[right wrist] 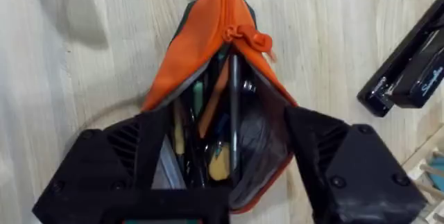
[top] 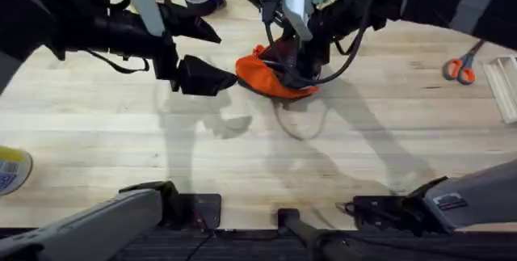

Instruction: Unzip the bag, pick up the pens from the table one at a time and place them inside, then zip the bag closed.

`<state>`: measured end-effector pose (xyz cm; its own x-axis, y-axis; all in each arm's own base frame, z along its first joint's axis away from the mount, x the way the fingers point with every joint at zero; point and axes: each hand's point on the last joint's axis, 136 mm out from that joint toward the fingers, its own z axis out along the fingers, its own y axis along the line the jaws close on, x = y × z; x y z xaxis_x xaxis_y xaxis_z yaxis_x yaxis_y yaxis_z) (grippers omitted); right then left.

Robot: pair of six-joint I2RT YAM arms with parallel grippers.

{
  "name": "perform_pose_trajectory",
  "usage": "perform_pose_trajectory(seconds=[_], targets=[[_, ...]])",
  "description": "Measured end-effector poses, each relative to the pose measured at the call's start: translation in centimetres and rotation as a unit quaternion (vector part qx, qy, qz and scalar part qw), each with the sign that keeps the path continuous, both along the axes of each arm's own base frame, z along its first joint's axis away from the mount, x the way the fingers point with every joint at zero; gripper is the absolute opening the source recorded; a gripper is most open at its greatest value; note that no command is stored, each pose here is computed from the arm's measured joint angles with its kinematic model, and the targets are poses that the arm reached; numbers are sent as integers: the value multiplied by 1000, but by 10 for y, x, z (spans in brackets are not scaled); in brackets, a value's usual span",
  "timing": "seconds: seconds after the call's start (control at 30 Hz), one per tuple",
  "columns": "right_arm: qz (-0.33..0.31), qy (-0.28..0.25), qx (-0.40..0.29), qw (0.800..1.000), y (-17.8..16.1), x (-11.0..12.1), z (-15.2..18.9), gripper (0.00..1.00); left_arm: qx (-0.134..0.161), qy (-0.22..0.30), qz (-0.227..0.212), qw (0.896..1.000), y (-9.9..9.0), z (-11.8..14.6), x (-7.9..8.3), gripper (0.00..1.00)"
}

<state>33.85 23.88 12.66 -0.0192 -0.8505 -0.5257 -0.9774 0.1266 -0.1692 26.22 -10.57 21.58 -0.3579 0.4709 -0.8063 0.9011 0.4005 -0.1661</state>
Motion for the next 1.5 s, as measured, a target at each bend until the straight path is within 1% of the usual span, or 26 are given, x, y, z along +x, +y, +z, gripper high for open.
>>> perform_pose_trajectory(seconds=[0.23,0.4,0.57,0.67,0.77,0.87,0.97,1.1,1.3,1.5], targets=[[-23,15,6,1000,0,0,0,996,0,-1,-1,1000,0,0,0,996],[-63,30,21,997,1,2,11,995,0,-1,-1,1000,0,0,0,995],[-126,29,67,989,6,12,48,996,0,-1,-1,1000,0,0,0,996],[-166,33,99,981,8,16,75,996,0,-1,-1,1000,0,0,0,996],[-204,45,116,971,6,16,93,996,0,-1,-1,1000,0,0,0,995],[-252,63,108,960,-3,14,102,995,0,-1,-1,1000,0,0,0,994],[-301,79,85,946,-17,10,106,997,0,-1,-1,1000,0,0,0,994],[-350,85,61,931,-33,6,117,996,0,-1,-1,1000,0,0,0,994],[-380,90,47,919,-46,-2,135,996,-2,-1,3,1000,2,1,1,993],[-390,103,33,915,-54,-15,147,996,-28,-12,22,999,12,9,6,993]])
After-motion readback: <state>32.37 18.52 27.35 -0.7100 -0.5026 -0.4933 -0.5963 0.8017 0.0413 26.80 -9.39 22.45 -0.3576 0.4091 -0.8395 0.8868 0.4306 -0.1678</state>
